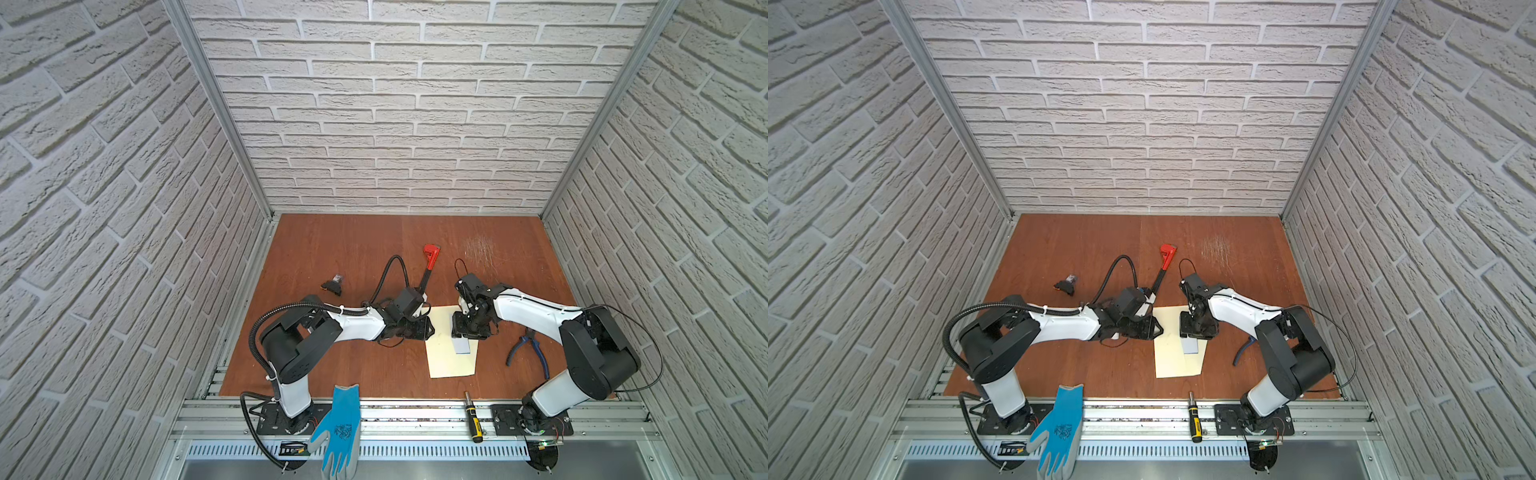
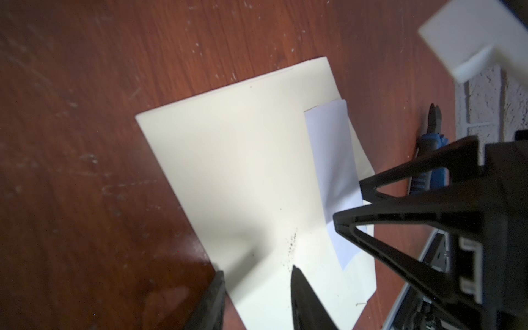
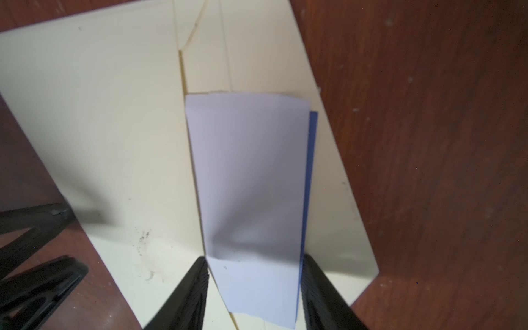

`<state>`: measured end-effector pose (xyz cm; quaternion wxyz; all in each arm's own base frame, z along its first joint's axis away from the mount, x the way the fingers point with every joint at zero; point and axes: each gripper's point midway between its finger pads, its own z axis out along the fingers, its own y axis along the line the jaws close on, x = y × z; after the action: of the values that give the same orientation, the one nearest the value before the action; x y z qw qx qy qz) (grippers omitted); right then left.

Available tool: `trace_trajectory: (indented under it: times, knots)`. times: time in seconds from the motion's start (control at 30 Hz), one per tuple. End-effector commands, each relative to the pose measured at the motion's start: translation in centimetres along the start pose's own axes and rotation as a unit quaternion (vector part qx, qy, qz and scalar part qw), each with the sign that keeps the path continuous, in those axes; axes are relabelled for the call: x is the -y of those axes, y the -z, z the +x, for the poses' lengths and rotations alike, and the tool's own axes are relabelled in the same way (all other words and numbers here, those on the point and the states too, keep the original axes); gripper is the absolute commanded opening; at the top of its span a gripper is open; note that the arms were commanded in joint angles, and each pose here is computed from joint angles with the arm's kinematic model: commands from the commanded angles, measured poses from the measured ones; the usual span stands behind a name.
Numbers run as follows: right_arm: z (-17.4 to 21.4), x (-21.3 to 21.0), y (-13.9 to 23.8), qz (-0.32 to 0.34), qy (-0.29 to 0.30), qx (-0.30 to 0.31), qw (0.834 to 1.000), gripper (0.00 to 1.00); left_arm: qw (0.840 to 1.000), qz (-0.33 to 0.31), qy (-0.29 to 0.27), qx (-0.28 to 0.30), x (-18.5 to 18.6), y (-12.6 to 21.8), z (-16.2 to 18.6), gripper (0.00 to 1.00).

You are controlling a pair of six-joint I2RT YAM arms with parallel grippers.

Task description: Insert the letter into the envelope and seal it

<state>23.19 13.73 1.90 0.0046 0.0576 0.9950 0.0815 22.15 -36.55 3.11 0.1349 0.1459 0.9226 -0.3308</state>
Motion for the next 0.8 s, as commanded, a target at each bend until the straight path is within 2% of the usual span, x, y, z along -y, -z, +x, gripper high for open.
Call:
trace_trajectory:
  times: [0.0,0.37,0.77]
  knots:
    - [-0.7,-1.8,0.0,-0.023,0.016,0.007,1.0,0.53,1.0,-0.008,0.004,-0.013,-0.8,-0.7,0.5,0.39]
    - [-1.1,-3.6,-0.1,-0.04,0.025,0.004,0.999,0.53,1.0,-0.006,0.005,-0.012,-1.0,-0.5,0.4,0.38]
    - [-0.8,-5.9,-0.3,-0.094,0.021,0.002,0.995,0.54,1.0,-0.006,0.008,0.003,-1.2,0.6,-0.3,0.38]
